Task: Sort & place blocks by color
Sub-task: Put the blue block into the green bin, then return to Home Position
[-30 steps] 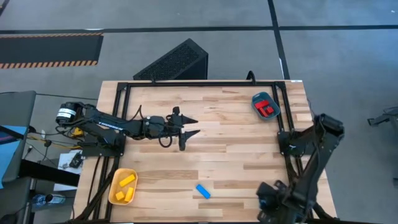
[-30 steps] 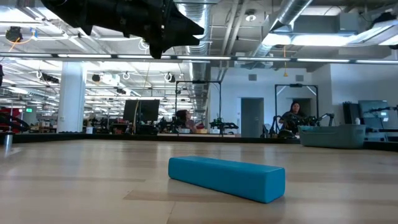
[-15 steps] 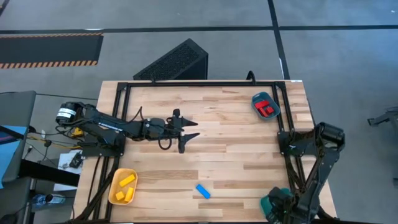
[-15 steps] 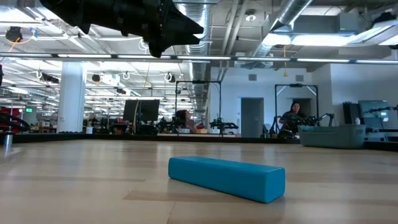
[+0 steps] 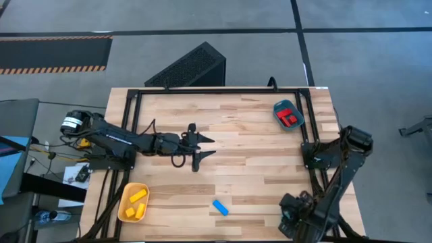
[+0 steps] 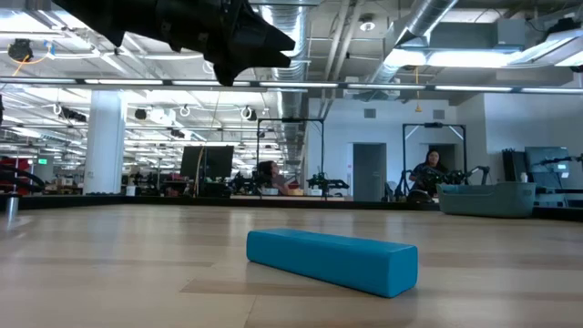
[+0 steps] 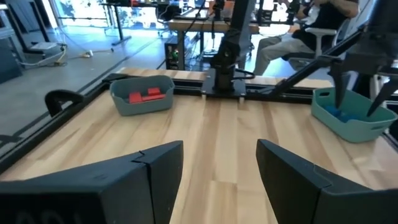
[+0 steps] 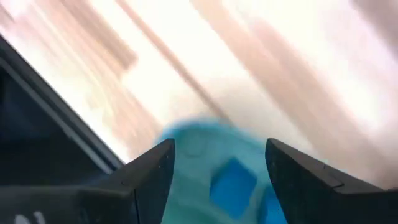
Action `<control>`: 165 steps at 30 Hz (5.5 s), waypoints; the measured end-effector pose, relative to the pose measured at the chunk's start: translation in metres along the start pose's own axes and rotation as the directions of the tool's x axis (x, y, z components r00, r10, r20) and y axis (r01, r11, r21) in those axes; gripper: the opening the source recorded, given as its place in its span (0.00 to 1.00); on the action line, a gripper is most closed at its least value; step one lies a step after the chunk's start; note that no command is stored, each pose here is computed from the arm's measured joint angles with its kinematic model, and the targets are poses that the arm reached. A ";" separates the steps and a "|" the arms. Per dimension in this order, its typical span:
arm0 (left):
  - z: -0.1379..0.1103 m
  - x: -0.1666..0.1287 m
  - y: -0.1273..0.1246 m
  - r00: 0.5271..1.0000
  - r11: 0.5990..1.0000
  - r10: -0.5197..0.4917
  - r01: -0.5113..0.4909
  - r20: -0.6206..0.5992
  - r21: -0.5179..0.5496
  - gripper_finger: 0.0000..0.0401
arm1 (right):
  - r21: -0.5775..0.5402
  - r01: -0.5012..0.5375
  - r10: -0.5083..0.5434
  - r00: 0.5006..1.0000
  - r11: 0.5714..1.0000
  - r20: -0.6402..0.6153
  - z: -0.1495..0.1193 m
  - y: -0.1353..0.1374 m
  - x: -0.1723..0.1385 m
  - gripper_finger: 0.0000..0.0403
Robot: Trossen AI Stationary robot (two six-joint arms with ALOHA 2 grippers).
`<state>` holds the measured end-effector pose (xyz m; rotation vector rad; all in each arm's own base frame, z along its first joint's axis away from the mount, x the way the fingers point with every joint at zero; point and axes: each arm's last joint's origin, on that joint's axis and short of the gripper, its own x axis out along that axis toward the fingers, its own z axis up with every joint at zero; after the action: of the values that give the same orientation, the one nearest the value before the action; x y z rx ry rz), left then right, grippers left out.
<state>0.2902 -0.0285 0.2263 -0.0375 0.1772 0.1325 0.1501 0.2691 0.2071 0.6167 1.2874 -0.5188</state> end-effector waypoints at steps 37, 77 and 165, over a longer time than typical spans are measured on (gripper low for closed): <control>0.042 -0.010 -0.059 0.998 0.975 -0.018 0.003 0.064 0.222 0.48 | -0.318 -0.232 0.328 0.898 0.919 0.294 0.168 0.108 0.129 0.67; 0.055 -0.012 -0.064 0.989 0.974 -0.068 0.037 0.134 0.224 0.48 | -0.331 -0.056 0.133 0.968 0.942 0.213 0.089 0.096 0.068 0.21; 0.039 -0.004 -0.068 0.981 0.979 0.167 -0.152 0.099 -0.137 0.48 | -0.404 0.286 -0.084 0.890 0.869 0.448 -0.074 -0.028 -0.004 0.55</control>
<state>0.3025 -0.0946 0.2667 -0.1448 0.0611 0.3058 0.0780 0.2990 0.1952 -0.0318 1.0079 -0.4520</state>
